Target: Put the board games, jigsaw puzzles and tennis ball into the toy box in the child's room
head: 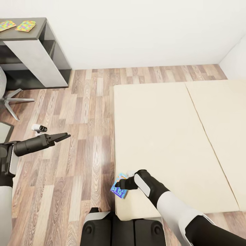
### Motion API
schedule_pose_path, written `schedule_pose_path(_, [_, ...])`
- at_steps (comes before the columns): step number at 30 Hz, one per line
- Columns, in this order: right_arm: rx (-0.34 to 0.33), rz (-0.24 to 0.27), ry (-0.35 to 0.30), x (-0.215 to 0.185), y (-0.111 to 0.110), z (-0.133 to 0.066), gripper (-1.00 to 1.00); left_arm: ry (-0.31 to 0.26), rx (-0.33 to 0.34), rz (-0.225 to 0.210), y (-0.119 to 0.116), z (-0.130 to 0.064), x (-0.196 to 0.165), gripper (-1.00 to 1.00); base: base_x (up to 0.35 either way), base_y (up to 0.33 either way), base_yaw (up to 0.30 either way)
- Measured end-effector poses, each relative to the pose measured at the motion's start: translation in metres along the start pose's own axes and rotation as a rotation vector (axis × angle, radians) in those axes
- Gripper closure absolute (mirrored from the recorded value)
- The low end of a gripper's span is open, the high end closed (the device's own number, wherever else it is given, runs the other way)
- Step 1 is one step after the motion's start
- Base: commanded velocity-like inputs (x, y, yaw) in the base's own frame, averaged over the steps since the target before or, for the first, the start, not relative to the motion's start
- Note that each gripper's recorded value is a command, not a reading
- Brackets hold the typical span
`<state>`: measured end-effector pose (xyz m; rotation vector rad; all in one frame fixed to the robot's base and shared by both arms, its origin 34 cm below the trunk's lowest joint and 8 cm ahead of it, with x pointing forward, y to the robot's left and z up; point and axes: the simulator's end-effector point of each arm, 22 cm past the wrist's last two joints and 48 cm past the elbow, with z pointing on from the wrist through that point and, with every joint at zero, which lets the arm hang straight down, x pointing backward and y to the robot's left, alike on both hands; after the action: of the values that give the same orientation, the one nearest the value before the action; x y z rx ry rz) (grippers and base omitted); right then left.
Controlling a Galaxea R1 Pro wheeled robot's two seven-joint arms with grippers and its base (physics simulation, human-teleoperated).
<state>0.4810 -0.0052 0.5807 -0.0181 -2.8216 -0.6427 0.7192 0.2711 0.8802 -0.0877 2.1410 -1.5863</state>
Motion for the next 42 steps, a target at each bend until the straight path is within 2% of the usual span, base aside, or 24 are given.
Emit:
schedule_pose_path(30, [0.000,-0.011,-0.038,-0.014,0.008,-0.021,-1.00,-0.017,0.018,0.042,-0.027,-0.004,-0.015,-1.00,0.000,0.000,0.003])
schedule_pose_path(42, [0.000,-0.014,-0.051,-0.017,0.009,-0.023,-1.00,-0.018,0.021,0.045,-0.030,-0.004,-0.016,-1.00,0.000,0.000,0.005])
